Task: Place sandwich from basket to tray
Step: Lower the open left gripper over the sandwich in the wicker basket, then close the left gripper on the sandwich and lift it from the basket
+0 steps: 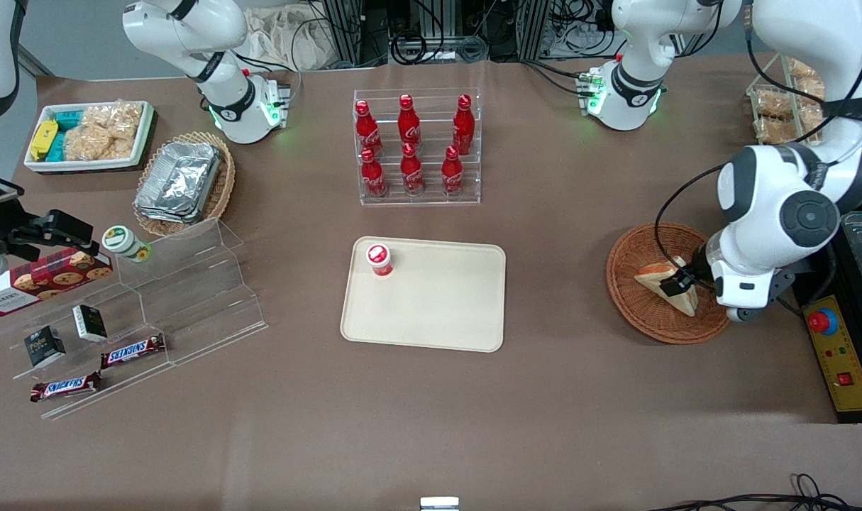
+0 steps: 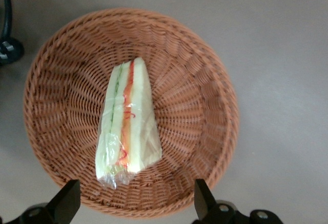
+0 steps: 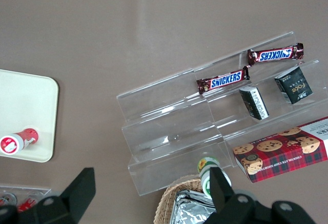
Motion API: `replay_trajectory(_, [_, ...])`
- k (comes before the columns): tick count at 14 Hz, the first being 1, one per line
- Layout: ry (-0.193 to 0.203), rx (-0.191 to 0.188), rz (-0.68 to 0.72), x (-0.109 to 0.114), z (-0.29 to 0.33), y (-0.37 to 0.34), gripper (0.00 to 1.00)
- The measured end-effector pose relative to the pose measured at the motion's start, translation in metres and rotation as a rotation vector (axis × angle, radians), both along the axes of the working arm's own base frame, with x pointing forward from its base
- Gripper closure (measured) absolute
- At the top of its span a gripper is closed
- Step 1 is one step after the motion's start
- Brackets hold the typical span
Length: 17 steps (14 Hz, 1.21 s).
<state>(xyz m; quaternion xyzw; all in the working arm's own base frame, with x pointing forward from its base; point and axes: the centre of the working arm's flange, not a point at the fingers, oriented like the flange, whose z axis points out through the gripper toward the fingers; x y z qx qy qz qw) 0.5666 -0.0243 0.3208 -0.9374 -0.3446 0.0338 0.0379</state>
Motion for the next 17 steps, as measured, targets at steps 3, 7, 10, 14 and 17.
replay_trajectory(3, [0.028, 0.011, 0.062, -0.019, -0.038, 0.026, 0.0])
replay_trajectory(7, [0.041, 0.022, 0.109, -0.021, -0.074, 0.043, 0.0])
replay_trajectory(10, [-0.008, 0.031, 0.222, -0.015, -0.103, 0.037, 0.03])
replay_trajectory(14, [-0.057, 0.05, 0.361, -0.002, -0.1, 0.019, 0.45])
replay_trajectory(17, [-0.046, 0.058, 0.356, 0.015, -0.074, 0.007, 0.59])
